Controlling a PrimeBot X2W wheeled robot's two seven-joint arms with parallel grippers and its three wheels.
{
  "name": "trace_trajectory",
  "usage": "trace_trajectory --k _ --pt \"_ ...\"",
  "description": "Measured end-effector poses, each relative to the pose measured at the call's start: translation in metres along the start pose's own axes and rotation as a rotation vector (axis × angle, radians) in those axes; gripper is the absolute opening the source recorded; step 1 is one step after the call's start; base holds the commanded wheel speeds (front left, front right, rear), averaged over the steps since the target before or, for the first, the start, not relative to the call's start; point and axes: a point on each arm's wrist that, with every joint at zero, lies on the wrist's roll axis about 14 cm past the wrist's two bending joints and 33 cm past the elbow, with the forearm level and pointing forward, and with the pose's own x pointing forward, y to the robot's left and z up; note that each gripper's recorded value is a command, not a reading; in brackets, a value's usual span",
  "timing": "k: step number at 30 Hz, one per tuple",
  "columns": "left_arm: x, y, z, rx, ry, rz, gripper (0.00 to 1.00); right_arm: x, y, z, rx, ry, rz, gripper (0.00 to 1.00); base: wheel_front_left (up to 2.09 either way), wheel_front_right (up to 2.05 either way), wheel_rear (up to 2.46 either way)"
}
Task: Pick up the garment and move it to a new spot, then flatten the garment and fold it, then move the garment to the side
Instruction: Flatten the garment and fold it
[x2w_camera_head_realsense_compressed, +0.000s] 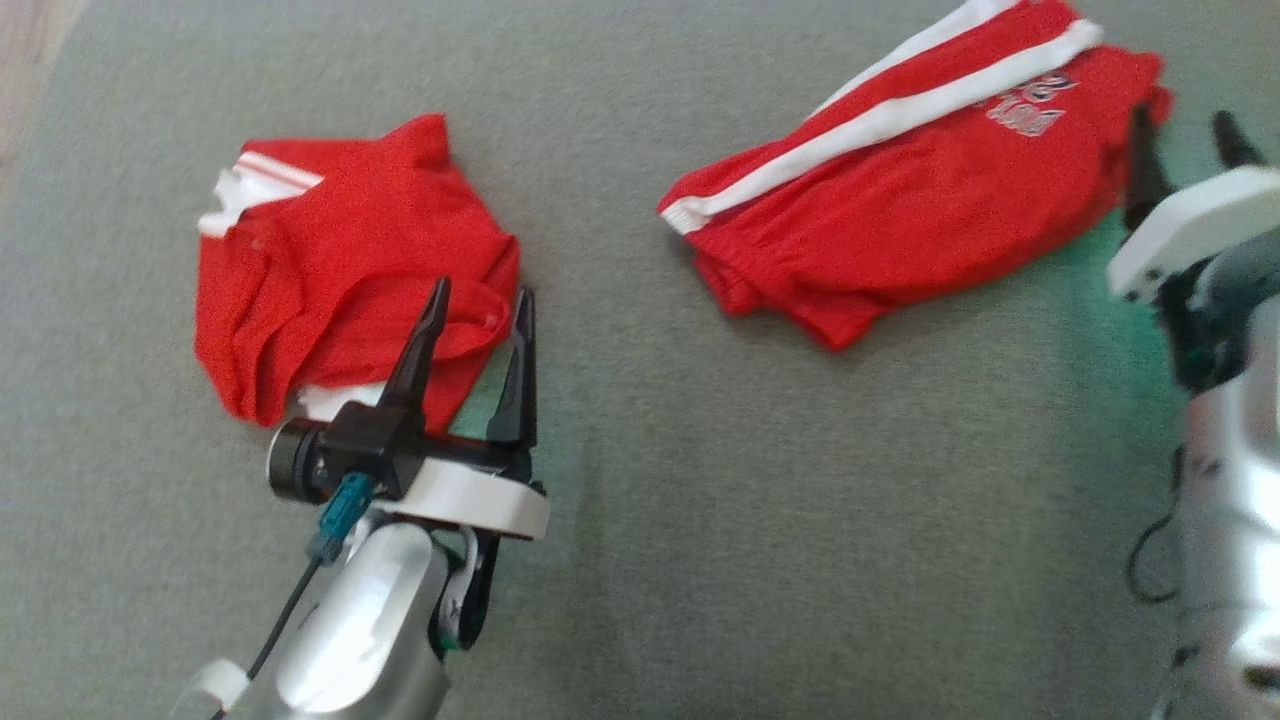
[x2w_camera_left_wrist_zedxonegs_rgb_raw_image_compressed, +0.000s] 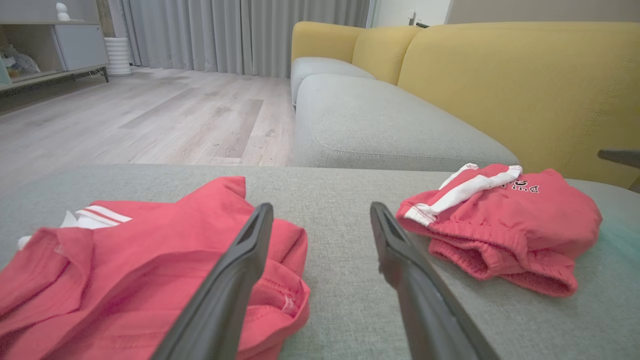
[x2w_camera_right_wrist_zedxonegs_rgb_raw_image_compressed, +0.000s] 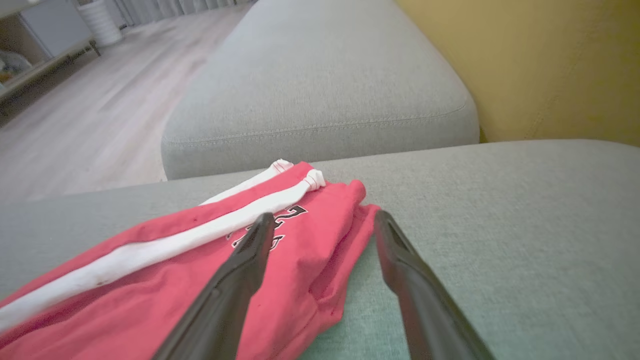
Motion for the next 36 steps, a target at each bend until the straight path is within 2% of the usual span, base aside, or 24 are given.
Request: trace_trajectory --k 7,12,19,23,26,27,28,36 --pt "0.003 0.018 -0.01 0.005 0.027 0.044 1.0 0.042 -0.024 -0.029 0.038 0.182 -0.09 1.0 0.0 0.0 0.0" --pt "-0.001 0.029 -0.023 0.005 0.067 0.073 1.0 0.06 -0.012 -0.051 0.138 0.264 -0.08 1.0 0.0 0.0 0.0" --pt "0.001 0.034 -0.027 -0.001 0.074 0.085 1.0 0.073 -0.017 -0.053 0.147 0.292 -0.103 1.0 0.0 0.0 0.0" --pt "0.004 0.034 -0.027 0.006 0.073 0.079 1.0 0.083 -0.007 -0.051 0.16 0.301 -0.081 1.0 0.0 0.0 0.0" --pt "0.006 0.036 -0.029 0.005 0.076 0.084 1.0 0.089 -0.001 -0.051 0.114 0.307 -0.061 1.0 0.0 0.0 0.0" --pt "0.006 0.036 -0.029 0.003 0.077 0.086 1.0 0.09 0.0 -0.051 0.108 0.307 -0.057 0.69 0.0 0.0 0.0" --pt "0.007 0.037 -0.03 0.002 0.077 0.089 1.0 0.09 0.0 -0.05 0.103 0.306 -0.054 0.0 0.0 0.0 0.0" --pt "0.011 0.026 -0.023 0.005 0.057 0.055 1.0 0.073 -0.012 -0.038 0.097 0.225 -0.067 0.0 0.0 0.0 0.0"
